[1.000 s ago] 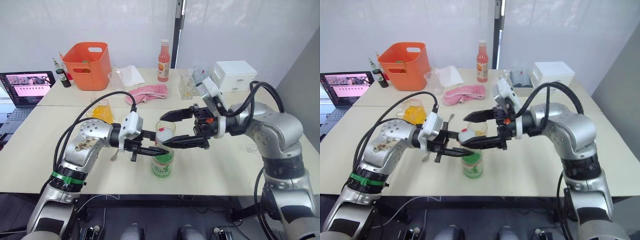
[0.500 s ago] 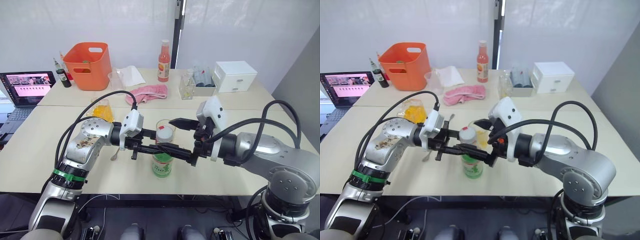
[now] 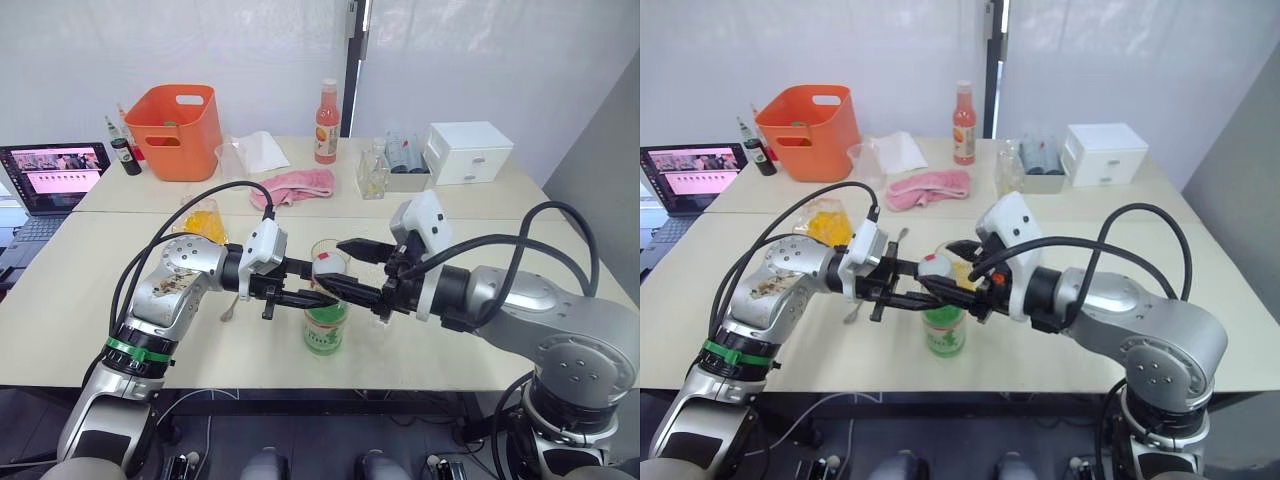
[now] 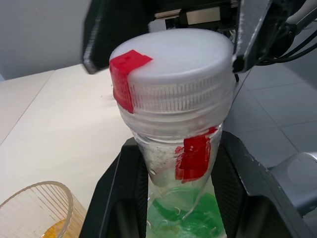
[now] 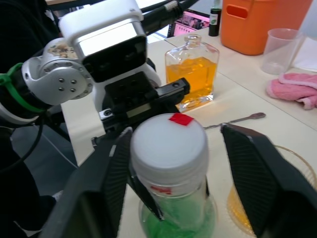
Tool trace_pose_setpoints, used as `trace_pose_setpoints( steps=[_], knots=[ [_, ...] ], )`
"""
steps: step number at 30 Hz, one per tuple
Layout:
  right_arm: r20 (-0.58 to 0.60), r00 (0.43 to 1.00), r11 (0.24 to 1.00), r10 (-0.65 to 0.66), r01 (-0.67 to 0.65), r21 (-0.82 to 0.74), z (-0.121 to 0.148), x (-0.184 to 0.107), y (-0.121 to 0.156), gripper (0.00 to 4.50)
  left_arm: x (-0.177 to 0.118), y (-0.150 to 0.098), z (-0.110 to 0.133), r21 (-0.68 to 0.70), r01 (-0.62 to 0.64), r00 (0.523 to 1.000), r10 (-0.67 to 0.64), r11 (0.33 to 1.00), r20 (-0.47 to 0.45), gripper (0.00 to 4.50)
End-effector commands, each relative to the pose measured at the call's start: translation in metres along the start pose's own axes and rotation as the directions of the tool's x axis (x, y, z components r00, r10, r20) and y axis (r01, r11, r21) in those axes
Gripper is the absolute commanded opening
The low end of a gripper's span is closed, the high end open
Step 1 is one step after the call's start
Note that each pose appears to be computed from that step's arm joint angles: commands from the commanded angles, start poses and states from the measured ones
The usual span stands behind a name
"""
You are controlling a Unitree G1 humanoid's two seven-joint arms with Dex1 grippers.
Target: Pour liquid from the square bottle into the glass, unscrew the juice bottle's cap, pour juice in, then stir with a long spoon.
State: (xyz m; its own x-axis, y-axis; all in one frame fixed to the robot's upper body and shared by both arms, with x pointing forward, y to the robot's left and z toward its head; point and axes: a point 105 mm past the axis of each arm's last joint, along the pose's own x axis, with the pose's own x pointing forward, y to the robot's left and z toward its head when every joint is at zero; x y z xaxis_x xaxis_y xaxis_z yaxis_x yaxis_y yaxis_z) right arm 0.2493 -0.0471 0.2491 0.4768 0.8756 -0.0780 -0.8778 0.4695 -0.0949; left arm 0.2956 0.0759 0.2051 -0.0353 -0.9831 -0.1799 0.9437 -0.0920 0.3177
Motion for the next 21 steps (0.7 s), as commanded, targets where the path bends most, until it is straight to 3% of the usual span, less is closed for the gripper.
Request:
trace_pose_setpoints(
  steps=[1, 9, 11, 15, 19, 21],
  knots=[
    [0.04, 0.999, 1.0, -0.012, 0.013, -0.022, 0.008, -0.001, -0.001, 1.65, -0.004, 0.002, -0.008, 0.006, -0.022, 0.998, 0.022, 1.0, -0.063, 1.4],
    [0.056, 0.997, 0.998, 0.051, -0.049, -0.025, 0.01, 0.001, -0.006, 1.65, -0.006, 0.001, -0.01, 0.004, -0.027, 0.997, 0.028, 1.0, -0.074, 1.4],
    [0.019, 0.985, 0.985, 0.171, -0.171, -0.022, 0.006, 0.002, -0.009, 1.65, -0.007, 0.0, -0.011, 0.005, -0.026, 0.996, 0.026, 1.0, -0.083, 1.4],
    [-0.076, 0.927, 0.928, 0.366, -0.37, -0.04, -0.003, 0.002, -0.021, 1.65, -0.007, -0.003, -0.012, 0.003, -0.02, 0.996, 0.02, 1.0, -0.089, 1.4],
    [-0.239, 0.808, 0.823, 0.538, -0.565, -0.059, -0.007, 0.006, -0.038, 1.65, -0.008, -0.002, -0.011, 0.0, -0.02, 0.996, 0.02, 1.0, -0.087, 1.4],
    [-0.267, 0.766, 0.783, 0.585, -0.619, -0.058, -0.003, 0.01, -0.044, 1.65, -0.008, -0.002, -0.011, 0.001, -0.022, 0.996, 0.022, 1.0, -0.087, 1.4]
  ],
)
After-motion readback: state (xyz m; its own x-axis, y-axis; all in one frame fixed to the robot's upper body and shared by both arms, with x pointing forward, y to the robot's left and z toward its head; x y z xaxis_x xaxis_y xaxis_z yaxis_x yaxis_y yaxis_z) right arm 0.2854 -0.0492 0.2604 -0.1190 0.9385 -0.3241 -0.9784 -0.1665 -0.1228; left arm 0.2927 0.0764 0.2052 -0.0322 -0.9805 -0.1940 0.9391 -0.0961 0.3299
